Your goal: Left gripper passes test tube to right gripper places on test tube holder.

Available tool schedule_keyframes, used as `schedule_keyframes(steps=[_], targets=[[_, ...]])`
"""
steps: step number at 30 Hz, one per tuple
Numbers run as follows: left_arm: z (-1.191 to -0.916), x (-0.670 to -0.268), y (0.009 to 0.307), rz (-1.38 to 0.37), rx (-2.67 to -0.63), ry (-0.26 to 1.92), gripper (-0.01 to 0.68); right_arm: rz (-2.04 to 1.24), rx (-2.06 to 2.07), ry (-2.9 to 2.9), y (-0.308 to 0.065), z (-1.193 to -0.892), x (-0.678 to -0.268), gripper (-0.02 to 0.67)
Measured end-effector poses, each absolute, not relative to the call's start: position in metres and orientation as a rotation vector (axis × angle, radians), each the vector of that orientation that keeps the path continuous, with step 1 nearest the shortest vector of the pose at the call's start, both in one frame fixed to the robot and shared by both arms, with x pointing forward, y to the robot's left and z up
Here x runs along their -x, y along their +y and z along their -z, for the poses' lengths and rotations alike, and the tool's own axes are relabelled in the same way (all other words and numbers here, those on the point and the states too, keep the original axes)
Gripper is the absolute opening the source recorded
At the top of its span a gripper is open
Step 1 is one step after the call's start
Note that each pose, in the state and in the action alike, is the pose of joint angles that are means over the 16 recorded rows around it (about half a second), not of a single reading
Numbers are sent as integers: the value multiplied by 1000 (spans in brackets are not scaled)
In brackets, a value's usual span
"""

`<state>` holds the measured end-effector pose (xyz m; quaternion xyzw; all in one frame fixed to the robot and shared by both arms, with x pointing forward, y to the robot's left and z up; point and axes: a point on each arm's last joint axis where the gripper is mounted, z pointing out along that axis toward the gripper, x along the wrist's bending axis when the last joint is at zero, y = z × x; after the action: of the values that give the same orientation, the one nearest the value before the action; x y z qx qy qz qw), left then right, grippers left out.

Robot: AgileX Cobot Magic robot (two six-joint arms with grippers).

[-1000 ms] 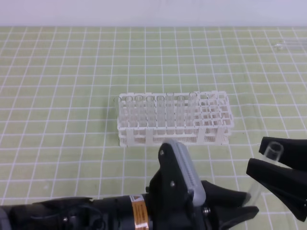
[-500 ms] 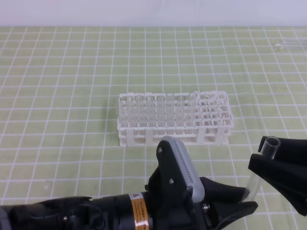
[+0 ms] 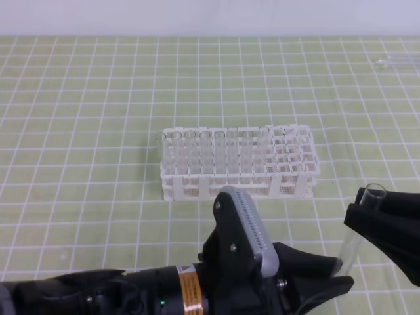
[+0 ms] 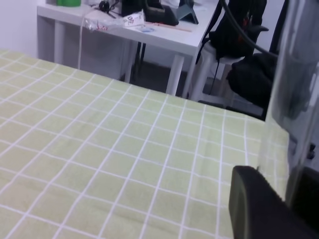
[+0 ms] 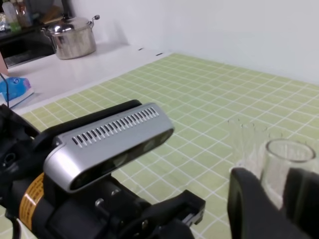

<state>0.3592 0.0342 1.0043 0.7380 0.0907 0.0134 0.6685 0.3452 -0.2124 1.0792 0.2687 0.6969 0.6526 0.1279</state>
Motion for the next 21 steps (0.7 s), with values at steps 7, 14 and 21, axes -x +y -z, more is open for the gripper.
schedule_keyframes(steps=[7, 14, 21], targets=[[-1005, -359, 34, -25, -1651, 200, 65, -1900, -778, 2028, -212, -1079, -345, 111], [-1006, -359, 34, -24, -1647, 198, 59, -1901, -766, 2029, -212, -1079, -345, 110], [-1006, -358, 34, -23, -1643, 196, 105, -1902, -755, 2032, -212, -1080, -344, 109]])
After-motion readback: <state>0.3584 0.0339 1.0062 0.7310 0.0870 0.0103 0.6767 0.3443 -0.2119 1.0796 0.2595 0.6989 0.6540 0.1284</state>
